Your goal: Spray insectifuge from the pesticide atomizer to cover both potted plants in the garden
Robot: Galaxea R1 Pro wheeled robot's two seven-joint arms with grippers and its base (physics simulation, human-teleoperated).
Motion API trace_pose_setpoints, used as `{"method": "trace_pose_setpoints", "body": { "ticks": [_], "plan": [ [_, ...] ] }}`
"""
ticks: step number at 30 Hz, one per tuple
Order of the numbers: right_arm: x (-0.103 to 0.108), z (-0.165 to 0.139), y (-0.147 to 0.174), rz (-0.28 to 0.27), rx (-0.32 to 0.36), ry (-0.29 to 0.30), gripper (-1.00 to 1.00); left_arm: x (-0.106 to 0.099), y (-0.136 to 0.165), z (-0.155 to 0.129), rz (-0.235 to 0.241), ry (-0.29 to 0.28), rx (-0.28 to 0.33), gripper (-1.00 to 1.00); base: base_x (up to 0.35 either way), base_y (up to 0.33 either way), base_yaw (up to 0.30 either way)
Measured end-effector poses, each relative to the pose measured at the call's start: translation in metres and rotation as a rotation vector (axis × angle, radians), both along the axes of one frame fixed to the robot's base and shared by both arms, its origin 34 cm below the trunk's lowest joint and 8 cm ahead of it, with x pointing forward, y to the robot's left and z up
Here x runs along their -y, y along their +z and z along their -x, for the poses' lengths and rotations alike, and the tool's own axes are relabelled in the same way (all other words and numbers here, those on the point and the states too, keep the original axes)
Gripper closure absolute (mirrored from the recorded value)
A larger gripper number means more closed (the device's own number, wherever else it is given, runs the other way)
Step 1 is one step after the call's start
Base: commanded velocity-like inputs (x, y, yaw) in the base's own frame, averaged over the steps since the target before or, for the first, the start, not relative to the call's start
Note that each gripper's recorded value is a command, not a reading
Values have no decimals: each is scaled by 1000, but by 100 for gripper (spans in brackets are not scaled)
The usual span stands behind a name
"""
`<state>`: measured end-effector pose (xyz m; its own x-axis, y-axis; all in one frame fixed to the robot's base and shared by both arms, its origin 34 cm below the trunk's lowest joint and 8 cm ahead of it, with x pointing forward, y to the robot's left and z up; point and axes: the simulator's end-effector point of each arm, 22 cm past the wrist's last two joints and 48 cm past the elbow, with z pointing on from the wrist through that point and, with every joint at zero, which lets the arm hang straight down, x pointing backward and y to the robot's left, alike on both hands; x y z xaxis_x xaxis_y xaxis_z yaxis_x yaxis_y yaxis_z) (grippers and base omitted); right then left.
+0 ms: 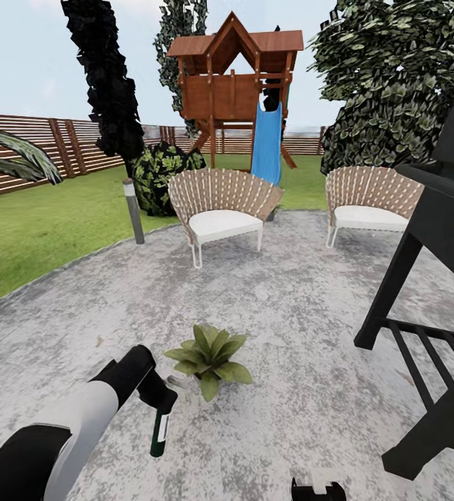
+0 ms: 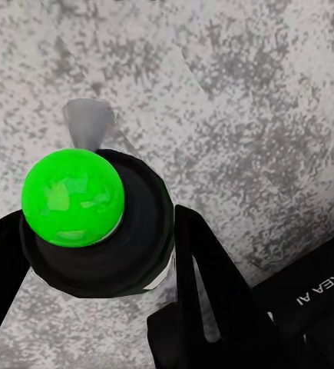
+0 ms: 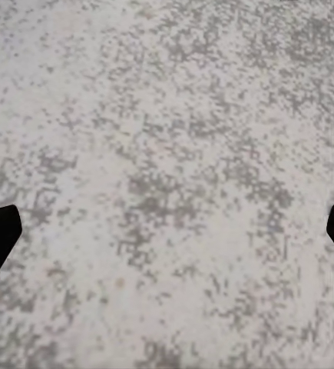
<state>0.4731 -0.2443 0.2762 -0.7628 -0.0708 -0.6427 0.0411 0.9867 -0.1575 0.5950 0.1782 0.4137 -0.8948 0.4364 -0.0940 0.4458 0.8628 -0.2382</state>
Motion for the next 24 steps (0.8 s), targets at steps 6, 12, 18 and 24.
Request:
{"method": "trace_pose_setpoints", "body": {
  "ticks": [6,12,18,24],
  "plan": [
    [15,0,0,19,0,-2,-100,32,3,3,36,-31,2,100,136,-40,-1],
    [15,0,0,19,-1,-6,-100,32,2,3,36,-33,1,100,100,-30,-99],
    [16,0,0,19,-1,-7,-100,32,2,3,37,-34,2,100,3,-1,-150],
    [16,0,0,19,-1,-8,-100,32,3,3,38,-33,4,100,162,0,-5]
  ]
}}
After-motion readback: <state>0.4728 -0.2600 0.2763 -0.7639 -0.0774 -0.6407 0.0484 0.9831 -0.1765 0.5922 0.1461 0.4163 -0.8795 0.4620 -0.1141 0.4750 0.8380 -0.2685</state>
